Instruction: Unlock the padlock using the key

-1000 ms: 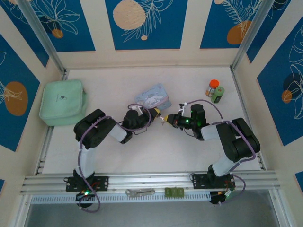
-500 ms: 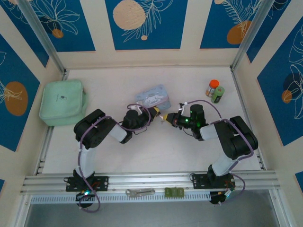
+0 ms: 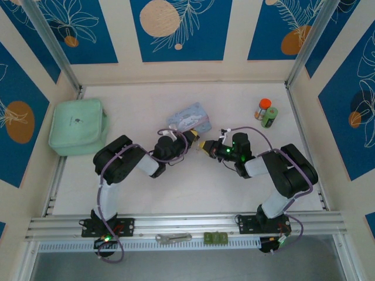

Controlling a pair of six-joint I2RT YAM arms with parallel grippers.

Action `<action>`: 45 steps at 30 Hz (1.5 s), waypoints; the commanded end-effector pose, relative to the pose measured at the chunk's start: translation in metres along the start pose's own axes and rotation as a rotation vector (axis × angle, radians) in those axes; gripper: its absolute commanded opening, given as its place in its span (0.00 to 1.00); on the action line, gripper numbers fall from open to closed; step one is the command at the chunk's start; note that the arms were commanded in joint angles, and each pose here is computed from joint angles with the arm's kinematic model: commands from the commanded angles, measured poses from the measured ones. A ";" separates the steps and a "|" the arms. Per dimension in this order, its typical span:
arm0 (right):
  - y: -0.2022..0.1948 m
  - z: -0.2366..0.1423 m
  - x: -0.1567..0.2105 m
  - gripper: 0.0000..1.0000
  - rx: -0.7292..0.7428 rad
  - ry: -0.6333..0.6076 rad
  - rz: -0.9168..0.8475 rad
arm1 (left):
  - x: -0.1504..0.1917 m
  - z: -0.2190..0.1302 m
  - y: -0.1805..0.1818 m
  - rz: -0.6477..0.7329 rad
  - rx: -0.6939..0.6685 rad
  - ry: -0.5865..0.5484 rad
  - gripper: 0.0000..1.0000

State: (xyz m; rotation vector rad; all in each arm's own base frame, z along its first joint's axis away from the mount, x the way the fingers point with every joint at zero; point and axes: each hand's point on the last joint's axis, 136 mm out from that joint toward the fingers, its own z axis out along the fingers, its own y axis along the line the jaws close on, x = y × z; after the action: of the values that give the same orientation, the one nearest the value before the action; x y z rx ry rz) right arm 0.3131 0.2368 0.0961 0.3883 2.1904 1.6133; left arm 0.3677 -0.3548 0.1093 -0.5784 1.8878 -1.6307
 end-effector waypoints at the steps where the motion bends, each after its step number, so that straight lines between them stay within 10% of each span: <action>1: 0.008 0.001 -0.018 0.00 -0.036 -0.070 -0.018 | 0.033 0.004 -0.037 -0.009 0.134 0.109 0.00; 45: 0.014 0.016 -0.035 0.00 -0.001 -0.051 -0.065 | 0.040 -0.003 -0.038 0.012 0.115 0.110 0.00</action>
State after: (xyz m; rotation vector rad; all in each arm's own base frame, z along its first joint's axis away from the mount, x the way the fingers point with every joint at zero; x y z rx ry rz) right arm 0.3370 0.2315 0.0945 0.3560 2.2383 1.5705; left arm 0.3721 -0.3492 0.1059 -0.6307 1.8712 -1.6017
